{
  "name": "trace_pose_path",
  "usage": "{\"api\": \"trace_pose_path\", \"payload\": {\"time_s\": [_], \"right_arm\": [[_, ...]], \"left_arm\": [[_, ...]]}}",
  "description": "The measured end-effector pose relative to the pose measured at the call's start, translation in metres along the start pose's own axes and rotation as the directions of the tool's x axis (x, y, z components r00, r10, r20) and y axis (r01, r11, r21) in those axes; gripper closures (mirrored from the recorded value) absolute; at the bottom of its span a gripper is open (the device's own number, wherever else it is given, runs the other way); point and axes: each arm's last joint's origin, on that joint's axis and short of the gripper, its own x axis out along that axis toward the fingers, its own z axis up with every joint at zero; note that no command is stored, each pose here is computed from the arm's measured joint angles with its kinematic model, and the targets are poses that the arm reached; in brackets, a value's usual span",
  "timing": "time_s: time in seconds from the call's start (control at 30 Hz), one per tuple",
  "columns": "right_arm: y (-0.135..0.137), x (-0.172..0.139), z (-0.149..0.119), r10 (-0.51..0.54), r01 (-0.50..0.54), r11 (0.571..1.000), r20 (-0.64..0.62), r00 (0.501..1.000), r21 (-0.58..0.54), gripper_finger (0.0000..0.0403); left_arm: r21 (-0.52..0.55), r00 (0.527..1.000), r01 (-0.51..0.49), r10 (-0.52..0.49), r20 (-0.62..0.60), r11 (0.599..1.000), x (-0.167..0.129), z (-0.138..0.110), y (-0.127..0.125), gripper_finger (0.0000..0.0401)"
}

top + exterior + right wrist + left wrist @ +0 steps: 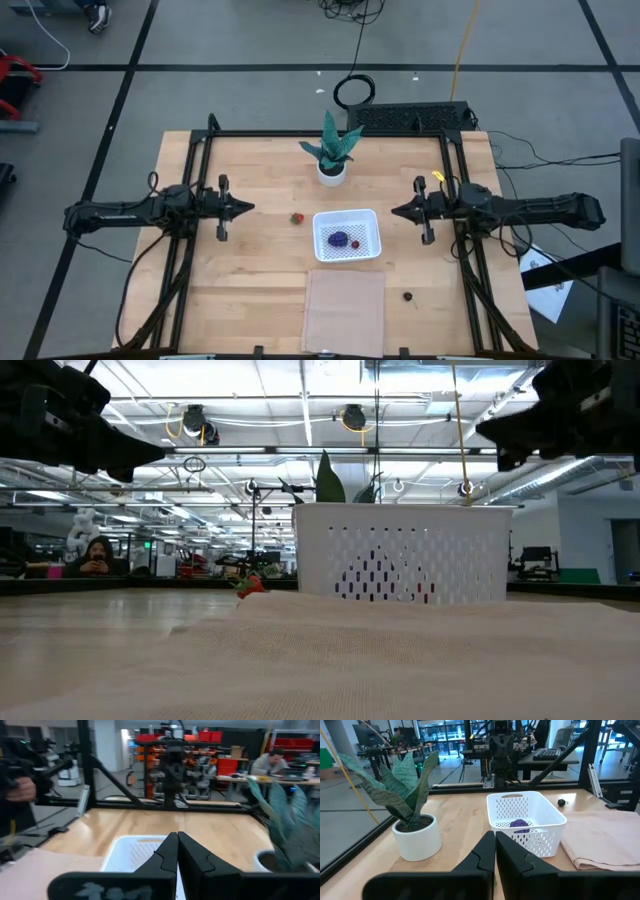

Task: Pick and placing Produce into tupperware
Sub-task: Put the black cherry into the basket

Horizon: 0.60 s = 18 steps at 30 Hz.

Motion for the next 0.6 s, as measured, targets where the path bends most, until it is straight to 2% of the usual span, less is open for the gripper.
{"api": "trace_pose_path", "payload": {"time_s": [0.17,0.3,0.6], "right_arm": [[0.001,0.006,0.023,0.016,-0.016,1.0,-0.104,0.994,0.007,0.0403],[0.002,0.007,0.042,0.028,-0.027,1.0,-0.126,0.992,0.007,0.0403],[0.006,0.009,0.069,0.061,-0.058,0.998,-0.196,0.979,0.018,0.0403]], "left_arm": [[0.001,1.0,0.0,0.0,0.0,1.0,0.0,0.0,0.0,0.0384],[0.001,1.0,0.0,0.0,0.0,1.0,0.0,0.0,0.0,0.0384],[0.001,1.0,0.0,0.0,0.0,1.0,0.0,0.0,0.0,0.0384]]}}
